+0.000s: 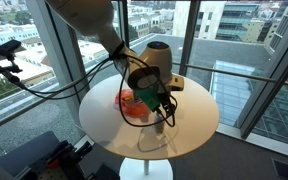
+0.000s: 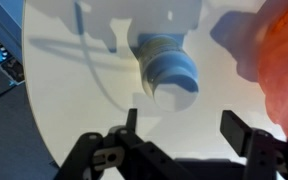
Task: Remove the white bottle from the plastic bag and put it on the table
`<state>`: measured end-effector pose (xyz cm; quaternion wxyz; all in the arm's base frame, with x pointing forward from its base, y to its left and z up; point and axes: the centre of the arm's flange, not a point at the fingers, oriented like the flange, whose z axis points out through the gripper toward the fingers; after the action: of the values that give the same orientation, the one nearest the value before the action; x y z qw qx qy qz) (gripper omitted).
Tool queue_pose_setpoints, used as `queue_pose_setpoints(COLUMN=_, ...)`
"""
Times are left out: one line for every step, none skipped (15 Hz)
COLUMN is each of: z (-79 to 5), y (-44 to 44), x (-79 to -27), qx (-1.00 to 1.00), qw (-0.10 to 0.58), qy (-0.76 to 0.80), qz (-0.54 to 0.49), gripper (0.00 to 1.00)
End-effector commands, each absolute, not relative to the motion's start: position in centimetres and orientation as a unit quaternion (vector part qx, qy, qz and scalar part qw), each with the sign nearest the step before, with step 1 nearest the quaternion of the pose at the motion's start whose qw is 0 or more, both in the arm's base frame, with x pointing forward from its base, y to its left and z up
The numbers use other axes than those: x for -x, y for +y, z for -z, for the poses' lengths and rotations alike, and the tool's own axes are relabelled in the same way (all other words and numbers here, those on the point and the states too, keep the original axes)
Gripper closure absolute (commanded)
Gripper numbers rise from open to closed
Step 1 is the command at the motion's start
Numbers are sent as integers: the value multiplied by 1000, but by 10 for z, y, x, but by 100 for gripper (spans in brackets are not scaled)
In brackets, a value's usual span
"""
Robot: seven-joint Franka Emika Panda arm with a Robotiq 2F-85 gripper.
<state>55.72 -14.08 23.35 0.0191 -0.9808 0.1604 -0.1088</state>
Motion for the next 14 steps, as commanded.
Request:
queue_pose_setpoints(z=-272, y=-135, x=-538, qx=987, qw=41, qy=116, qz=100, gripper=0)
queue_pose_setpoints(z=-280, y=-132, x=-536, qx=989, qw=42, qy=107, qz=94, gripper=0)
queue_pose_setpoints(z=-289, y=-128, x=-533, qx=990, qw=42, qy=100, qz=88, gripper=0)
queue_pose_setpoints(z=-297, y=-125, x=-530, qx=992, qw=43, qy=93, qz=79, gripper=0)
queue_pose_setpoints(z=-305, y=-122, x=-528, qx=993, qw=42, qy=90, qz=70, gripper=0)
queue_pose_setpoints(z=-314, y=-119, x=-525, qx=993, qw=42, qy=90, qz=61, gripper=0)
queue_pose_setpoints(z=-322, y=-115, x=-523, qx=994, qw=41, qy=91, qz=51, gripper=0)
queue_pose_setpoints(z=-330, y=-112, x=-521, qx=995, qw=41, qy=89, qz=37, gripper=0)
queue_pose_setpoints(z=-338, y=-110, x=-519, qx=995, qw=38, qy=87, qz=28, gripper=0)
queue_pose_setpoints(z=-346, y=-107, x=-517, qx=996, qw=30, qy=82, qz=20, gripper=0)
queue_pose_setpoints(z=-354, y=-104, x=-515, qx=997, qw=19, qy=77, qz=19, gripper=0)
queue_pose_setpoints(z=-363, y=-101, x=-513, qx=997, qw=8, qy=74, qz=13, gripper=0)
queue_pose_setpoints(z=-372, y=-98, x=-511, qx=997, qw=-6, qy=72, qz=11, gripper=0)
queue_pose_setpoints(z=-382, y=-95, x=-510, qx=997, qw=-20, qy=69, qz=9, gripper=0)
